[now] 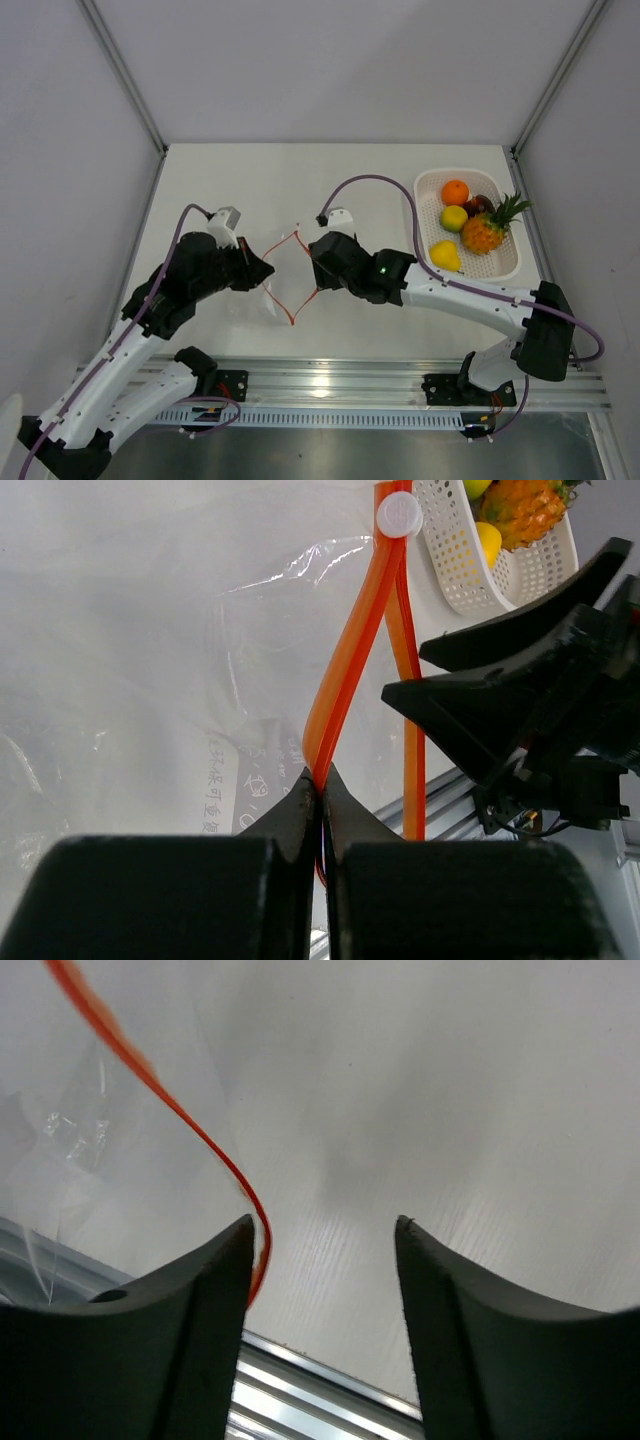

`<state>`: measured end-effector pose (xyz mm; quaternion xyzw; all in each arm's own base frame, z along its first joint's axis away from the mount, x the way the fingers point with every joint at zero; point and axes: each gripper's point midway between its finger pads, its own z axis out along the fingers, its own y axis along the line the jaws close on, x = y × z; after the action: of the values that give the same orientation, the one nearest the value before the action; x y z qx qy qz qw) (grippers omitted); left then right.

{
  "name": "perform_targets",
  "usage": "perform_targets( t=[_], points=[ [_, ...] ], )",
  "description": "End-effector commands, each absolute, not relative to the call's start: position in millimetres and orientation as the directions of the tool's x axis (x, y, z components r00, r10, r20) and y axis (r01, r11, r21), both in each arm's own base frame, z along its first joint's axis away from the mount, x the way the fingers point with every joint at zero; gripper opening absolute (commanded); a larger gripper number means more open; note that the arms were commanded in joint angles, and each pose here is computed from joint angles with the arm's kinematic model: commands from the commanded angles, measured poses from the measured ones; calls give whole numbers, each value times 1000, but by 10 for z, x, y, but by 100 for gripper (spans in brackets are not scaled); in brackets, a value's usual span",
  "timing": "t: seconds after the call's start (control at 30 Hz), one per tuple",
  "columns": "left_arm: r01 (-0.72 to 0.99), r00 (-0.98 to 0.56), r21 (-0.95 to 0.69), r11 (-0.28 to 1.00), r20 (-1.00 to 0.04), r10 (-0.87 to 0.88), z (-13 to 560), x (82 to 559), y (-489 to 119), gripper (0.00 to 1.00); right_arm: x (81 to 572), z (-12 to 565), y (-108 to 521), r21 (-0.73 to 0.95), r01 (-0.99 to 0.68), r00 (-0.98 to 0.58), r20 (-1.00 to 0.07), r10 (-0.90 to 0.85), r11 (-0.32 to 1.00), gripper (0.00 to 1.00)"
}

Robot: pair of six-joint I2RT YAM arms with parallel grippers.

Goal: Place the food in the zip-top bag and seal the zipper
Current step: Open the zipper of the food storage bag at the center of the board, then pick up the fake fruit from the bin.

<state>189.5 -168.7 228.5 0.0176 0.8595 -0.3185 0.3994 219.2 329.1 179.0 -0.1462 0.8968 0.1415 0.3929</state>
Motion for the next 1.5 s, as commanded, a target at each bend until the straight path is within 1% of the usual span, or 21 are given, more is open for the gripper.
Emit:
perform_targets(
  t=[0.0, 0.03, 0.1, 0.13, 0.17, 0.2, 0.23, 0.3, 0.33, 0.4, 0.43, 0.47, 0.53, 0.67, 0.77, 0.83, 0.97, 1.07, 1.2, 1.3, 1.47],
  points=[
    [277, -633, -548, 789, -722, -280, 2396, 2077, -1735, 1, 2255, 2308, 3235, 151, -396, -579, -807, -118, 906, 64],
    [272, -631, -550, 790, -721, -285, 2400, 2099, -1742, 1, 2263, 2325, 3174, 130, -388, -578, -806, -130, 912, 68],
    [255, -631, -546, 798, -720, -291, 2367, 2170, -1753, 1, 2291, 2476, 3130, 126, -382, -566, -815, -124, 916, 81],
    [248, -628, -545, 801, -720, -295, 2373, 2196, -1754, 1, 2302, 2500, 3053, 103, -366, -565, -814, -134, 925, 84],
    [242, -629, -545, 803, -718, -298, 2367, 2213, -1757, 1, 2331, 2602, 3021, 107, -351, -554, -825, -114, 930, 98],
    [231, -635, -544, 807, -712, -299, 2331, 2248, -1771, 1, 2354, 2683, 2947, 112, -325, -544, -834, -89, 939, 99],
    [231, -631, -546, 806, -714, -303, 2341, 2281, -1786, 0, 2437, 2720, 2778, 104, -243, -535, -844, -43, 965, 99],
    [216, -645, -547, 809, -702, -303, 2288, 2329, -1819, 0, 2500, 2815, 2533, 126, -165, -529, -848, 20, 978, 99],
    [218, -645, -553, 804, -700, -306, 2294, 2357, -1844, 1, 2642, 2836, 2334, 152, -87, -526, -846, 84, 985, 99],
    [216, -658, -557, 802, -690, -302, 2259, 2396, -1894, 1, 2803, 2811, 2099, 195, -13, -516, -841, 160, 981, 99],
    [219, -659, -559, 800, -689, -302, 2268, 2418, -1914, 1, 2836, 2873, 1982, 245, 0, -506, -836, 211, 970, 99],
    [225, -657, -562, 796, -691, -302, 2287, 2439, -1940, 1, 3002, 2870, 1699, 267, 82, -482, -833, 273, 960, 99],
    [234, -663, -559, 795, -690, -291, 2302, 2478, -1982, 0, 3110, 2895, 1404, 316, 151, -432, -831, 350, 937, 100],
    [255, -645, -567, 783, -703, -299, 2388, 2541, -2030, 0, 3383, 2842, 590, 326, 368, -314, -837, 447, 870, 99],
    [266, -653, -576, 773, -698, -295, 2404, 2554, -2082, 1, 3527, 2685, 165, 324, 480, -297, -814, 499, 815, 99],
    [268, -662, -584, 766, -689, -294, 2388, 2548, -2108, 1, 3617, 2575, 77, 344, 487, -310, -791, 527, 803, 99],
    [276, -668, -584, 763, -687, -284, 2343, 2569, -2141, 1, 3812, 2339, -256, 300, 570, -310, -783, 539, 765, 99],
    [280, -674, -569, 773, -690, -264, 2338, 2569, -2140, 1, 3890, 2182, -411, 291, 608, -311, -768, 559, 738, 99],
    [288, -679, -573, 768, -687, -258, 2310, 2577, -2169, 1, 3907, 1973, -768, 286, 691, -279, -742, 610, 664, 99],
    [291, -686, -571, 768, -684, -249, 2274, 2599, -2196, 1, 3917, 1858, -956, 274, 728, -263, -734, 626, 628, 97],
    [296, -689, -577, 761, -681, -247, 2245, 2626, -2232, 1, 3986, 1744, -1158, 261, 742, -261, -736, 625, 617, 93]
  ],
)
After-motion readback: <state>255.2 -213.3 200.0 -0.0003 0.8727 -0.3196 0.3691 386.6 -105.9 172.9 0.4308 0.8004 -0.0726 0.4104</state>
